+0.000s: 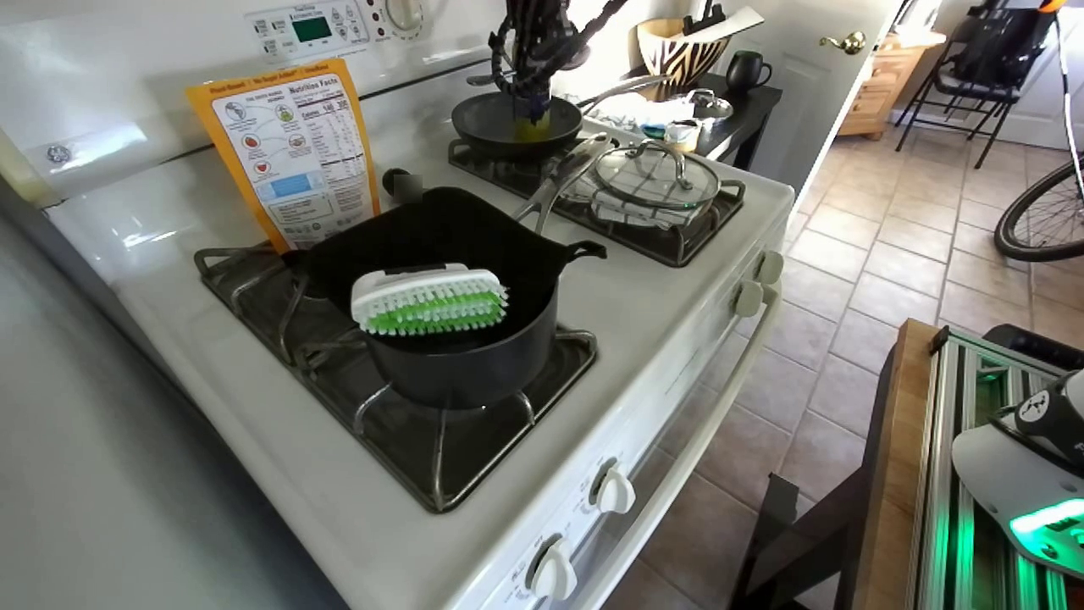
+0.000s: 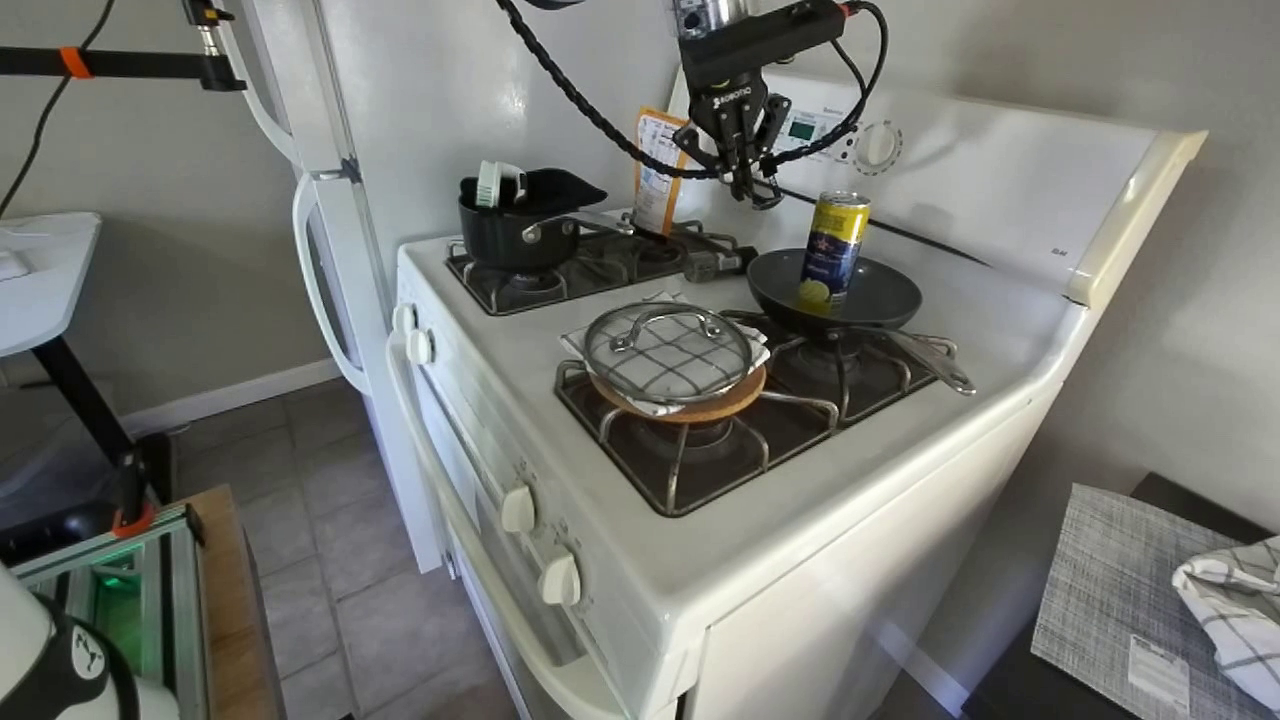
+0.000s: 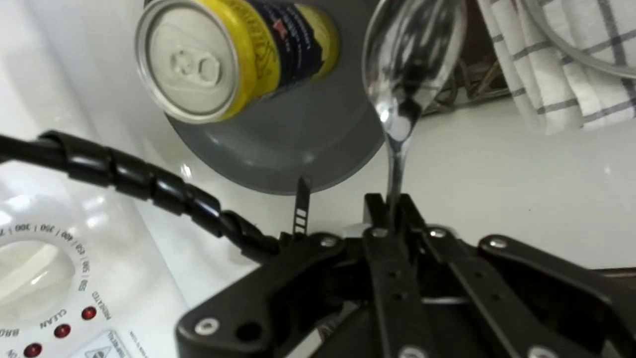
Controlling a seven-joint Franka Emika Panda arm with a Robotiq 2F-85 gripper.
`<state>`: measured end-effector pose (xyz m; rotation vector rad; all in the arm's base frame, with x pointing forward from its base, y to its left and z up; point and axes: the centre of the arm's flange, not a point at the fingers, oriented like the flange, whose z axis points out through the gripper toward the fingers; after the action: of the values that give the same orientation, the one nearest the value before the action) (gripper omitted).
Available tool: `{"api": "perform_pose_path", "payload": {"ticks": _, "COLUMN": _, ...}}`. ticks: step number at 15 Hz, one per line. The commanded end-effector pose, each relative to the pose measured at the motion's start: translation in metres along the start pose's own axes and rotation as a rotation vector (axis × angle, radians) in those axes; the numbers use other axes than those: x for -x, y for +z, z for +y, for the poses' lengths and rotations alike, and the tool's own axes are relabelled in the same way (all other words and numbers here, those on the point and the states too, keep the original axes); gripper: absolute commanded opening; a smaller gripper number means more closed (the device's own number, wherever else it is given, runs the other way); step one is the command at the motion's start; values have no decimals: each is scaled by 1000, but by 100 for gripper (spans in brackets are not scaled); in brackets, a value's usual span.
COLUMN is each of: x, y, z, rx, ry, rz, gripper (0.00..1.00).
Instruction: Take the kitchen spoon off of the pot and put it into the pan
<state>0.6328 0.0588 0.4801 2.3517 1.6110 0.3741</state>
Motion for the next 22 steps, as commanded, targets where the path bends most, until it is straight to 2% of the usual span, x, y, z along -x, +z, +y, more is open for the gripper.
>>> {"api": "perform_pose_path", "payload": {"ticks": 1, "x": -8, "y": 6, "z": 22, "rx": 21, "ry": -96, "rz": 97, "gripper": 2}}
{"api": "perform_pose_path", "payload": {"ticks": 5, "x": -6, "y": 19, "z": 36, "rx": -42, "ry": -113, "rz": 167, "gripper": 2}}
{"api": "perform_pose_path", "payload": {"ticks": 9, "x": 0, "y": 35, "z": 43, "rx": -84, "ry": -67, "rz": 187, "gripper": 2}}
{"api": "perform_pose_path", "payload": {"ticks": 12, "x": 3, "y": 53, "z": 47, "rx": -145, "ry": -58, "rz": 224, "gripper": 2}}
{"api": "perform_pose_path", "payload": {"ticks": 17, "x": 11, "y": 71, "z": 49, "rx": -219, "ry": -21, "rz": 202, "gripper": 2}}
{"api": "perform_pose_path", "payload": {"ticks": 22, "x": 19, "y": 89, "z": 55, "rx": -236, "ry": -21, "rz": 210, "gripper": 2}}
